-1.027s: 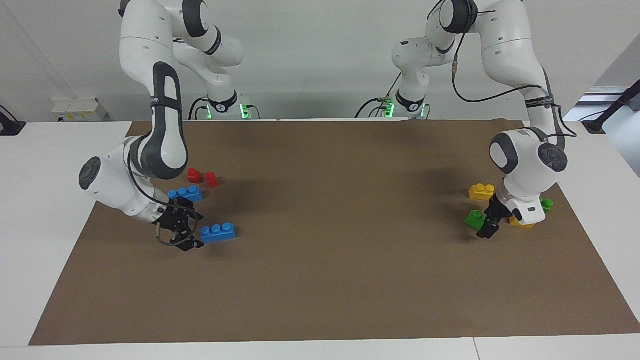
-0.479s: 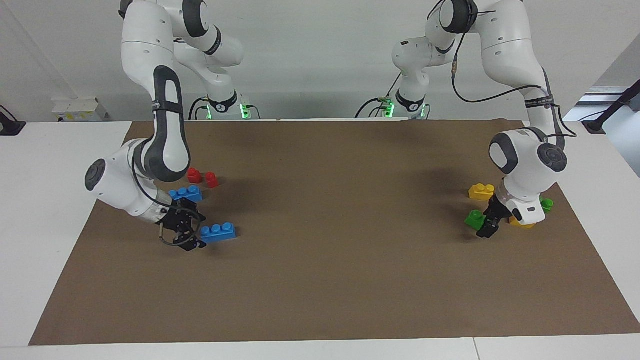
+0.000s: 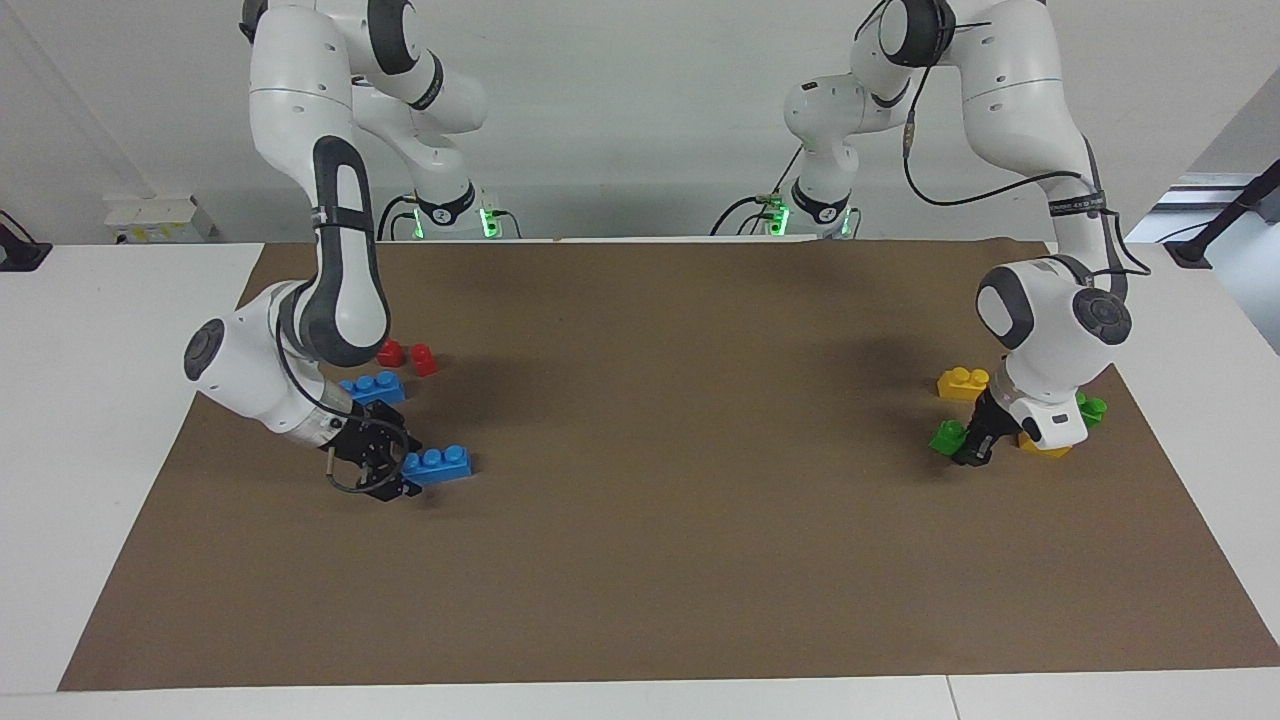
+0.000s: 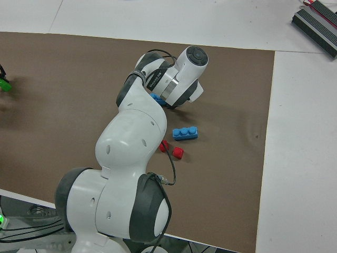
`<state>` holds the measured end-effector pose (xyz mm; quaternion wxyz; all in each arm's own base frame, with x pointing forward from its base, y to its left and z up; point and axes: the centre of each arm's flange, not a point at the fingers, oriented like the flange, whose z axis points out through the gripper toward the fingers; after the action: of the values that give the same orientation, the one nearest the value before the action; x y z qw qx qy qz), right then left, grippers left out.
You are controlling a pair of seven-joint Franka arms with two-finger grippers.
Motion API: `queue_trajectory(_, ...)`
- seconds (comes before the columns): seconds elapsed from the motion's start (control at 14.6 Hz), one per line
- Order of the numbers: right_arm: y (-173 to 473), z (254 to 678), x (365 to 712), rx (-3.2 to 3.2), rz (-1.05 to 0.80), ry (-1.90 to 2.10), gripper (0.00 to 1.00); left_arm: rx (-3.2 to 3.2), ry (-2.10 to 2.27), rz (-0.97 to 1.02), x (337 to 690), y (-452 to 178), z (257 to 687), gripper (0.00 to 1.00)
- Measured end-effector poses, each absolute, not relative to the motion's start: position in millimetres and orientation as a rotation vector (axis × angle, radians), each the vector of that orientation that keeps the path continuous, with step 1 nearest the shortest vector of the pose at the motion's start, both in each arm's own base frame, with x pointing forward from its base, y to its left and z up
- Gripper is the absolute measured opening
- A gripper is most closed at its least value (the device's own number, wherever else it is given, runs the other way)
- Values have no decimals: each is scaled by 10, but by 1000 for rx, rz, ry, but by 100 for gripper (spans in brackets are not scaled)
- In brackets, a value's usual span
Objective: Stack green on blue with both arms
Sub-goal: 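Close the left gripper on green brick while the right gripper grasps blue brick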
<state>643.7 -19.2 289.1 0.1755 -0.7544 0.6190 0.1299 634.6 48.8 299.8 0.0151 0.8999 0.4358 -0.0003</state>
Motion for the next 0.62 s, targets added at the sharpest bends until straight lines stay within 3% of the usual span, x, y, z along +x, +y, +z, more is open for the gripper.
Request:
queue_trajectory(0.21,-181,2891,6439,-2137,365,1752,35,2801,1354,-1,6347,481,3000,34)
queue_trajectory(0.62,-245,2894,6437,-2142,360,1744,35,2726,1458,44,6380,324,3267,34)
